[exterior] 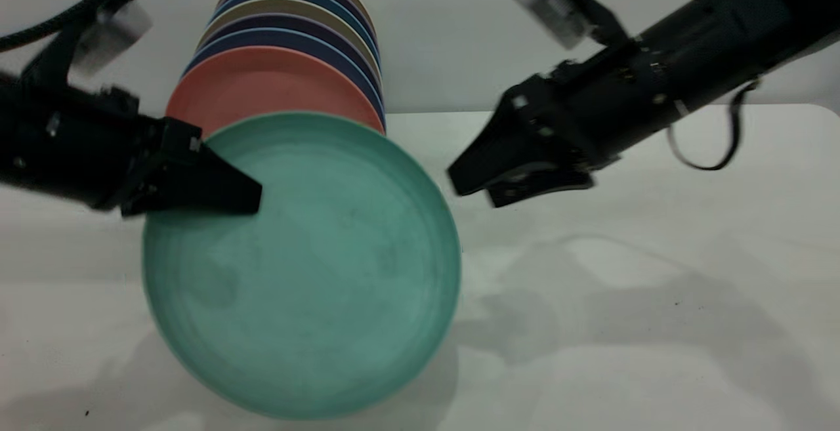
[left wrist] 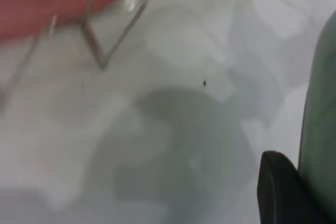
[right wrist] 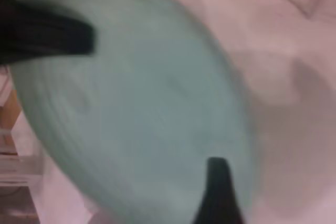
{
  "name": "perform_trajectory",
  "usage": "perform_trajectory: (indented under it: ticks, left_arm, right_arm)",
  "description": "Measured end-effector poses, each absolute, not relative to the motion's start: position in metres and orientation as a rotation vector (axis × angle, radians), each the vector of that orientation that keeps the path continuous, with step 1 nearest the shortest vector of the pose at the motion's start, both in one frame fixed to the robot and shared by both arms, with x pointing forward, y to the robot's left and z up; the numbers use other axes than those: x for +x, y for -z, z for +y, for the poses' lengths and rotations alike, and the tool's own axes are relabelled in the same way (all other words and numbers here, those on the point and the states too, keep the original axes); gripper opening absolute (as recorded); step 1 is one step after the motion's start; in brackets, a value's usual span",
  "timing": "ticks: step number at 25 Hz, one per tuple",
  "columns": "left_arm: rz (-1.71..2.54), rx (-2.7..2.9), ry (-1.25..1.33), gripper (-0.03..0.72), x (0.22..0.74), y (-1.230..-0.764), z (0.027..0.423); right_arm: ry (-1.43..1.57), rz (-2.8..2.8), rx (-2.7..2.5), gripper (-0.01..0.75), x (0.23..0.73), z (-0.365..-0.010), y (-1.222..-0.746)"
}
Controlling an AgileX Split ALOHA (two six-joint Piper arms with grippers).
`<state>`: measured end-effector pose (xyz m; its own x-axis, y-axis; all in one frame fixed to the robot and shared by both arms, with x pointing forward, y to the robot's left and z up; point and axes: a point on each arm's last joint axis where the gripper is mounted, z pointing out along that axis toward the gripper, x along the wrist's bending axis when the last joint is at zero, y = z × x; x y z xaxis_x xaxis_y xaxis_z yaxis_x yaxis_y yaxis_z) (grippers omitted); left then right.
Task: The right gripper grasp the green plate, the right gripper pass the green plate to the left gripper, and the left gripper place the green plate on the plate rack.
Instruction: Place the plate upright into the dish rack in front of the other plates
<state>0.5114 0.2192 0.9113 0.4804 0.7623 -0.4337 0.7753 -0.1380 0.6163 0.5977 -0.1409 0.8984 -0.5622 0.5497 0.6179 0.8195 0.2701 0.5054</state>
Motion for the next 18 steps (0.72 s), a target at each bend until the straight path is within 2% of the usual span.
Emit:
perform_trajectory:
  ticks: [2,5,11,14,18]
  left_arm:
    - [1.130,1.991,-0.082,0.108,0.518,-0.925,0.220]
    - [0.860,2.127,-0.269,0.108,0.527,-0.952,0.221]
    - [0.302,2.316,-0.595,0.108,0.540,-1.000,0.222]
    - [0.224,2.318,-0.676,0.108,0.550,-1.018,0.222]
    - [0.174,2.296,-0.780,0.108,0.563,-1.041,0.222]
  right_arm:
    - [1.173,-2.216,-1.280,0.668,0.601,-0.158,-0.903]
    - [1.161,-2.209,-1.328,0.685,0.605,-0.183,-0.912]
    - [1.106,-2.221,-1.422,0.605,0.609,-0.225,-0.914]
    - [1.091,-2.224,-1.452,0.564,0.610,-0.237,-0.912]
    - [1.089,-2.227,-1.477,0.550,0.611,-0.245,-0.912]
